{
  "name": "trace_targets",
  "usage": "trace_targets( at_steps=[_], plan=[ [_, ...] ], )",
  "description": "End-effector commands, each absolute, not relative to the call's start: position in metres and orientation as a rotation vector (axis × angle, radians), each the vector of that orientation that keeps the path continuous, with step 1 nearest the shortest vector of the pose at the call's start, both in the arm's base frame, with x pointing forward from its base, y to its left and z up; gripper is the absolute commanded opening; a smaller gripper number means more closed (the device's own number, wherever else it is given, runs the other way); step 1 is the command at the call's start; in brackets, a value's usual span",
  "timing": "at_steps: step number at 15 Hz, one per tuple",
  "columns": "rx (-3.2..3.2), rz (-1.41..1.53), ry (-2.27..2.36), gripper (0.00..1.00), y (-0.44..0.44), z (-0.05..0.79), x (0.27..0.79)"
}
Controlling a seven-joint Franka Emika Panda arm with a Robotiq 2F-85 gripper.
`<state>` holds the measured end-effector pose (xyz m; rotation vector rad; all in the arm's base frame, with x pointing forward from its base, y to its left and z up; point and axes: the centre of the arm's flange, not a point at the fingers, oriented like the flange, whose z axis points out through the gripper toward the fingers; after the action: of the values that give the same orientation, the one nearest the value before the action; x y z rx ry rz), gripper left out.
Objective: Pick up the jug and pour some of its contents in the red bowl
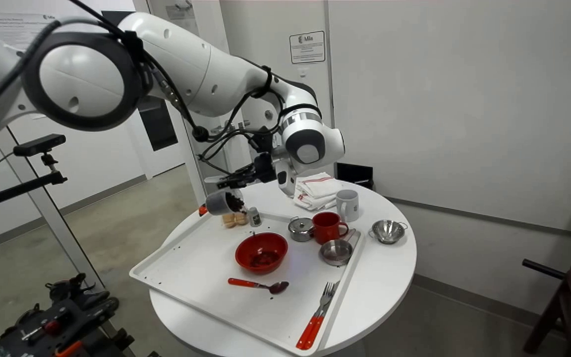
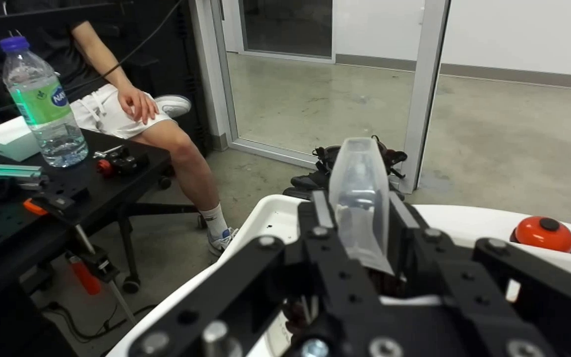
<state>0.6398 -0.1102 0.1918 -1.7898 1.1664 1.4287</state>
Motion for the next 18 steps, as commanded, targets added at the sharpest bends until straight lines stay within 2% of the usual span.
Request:
trace_targets(
  at_steps=[1, 12, 18],
  plan=[
    [-1.755, 1.471, 1.127, 0.12, -0.113, 0.195, 0.654],
    [-1.857, 1.318, 1.273, 0.12, -0.098, 0.192, 0.659],
    [-2.021, 1.227, 1.393, 0.12, -0.051, 0.179, 0.669]
  ],
)
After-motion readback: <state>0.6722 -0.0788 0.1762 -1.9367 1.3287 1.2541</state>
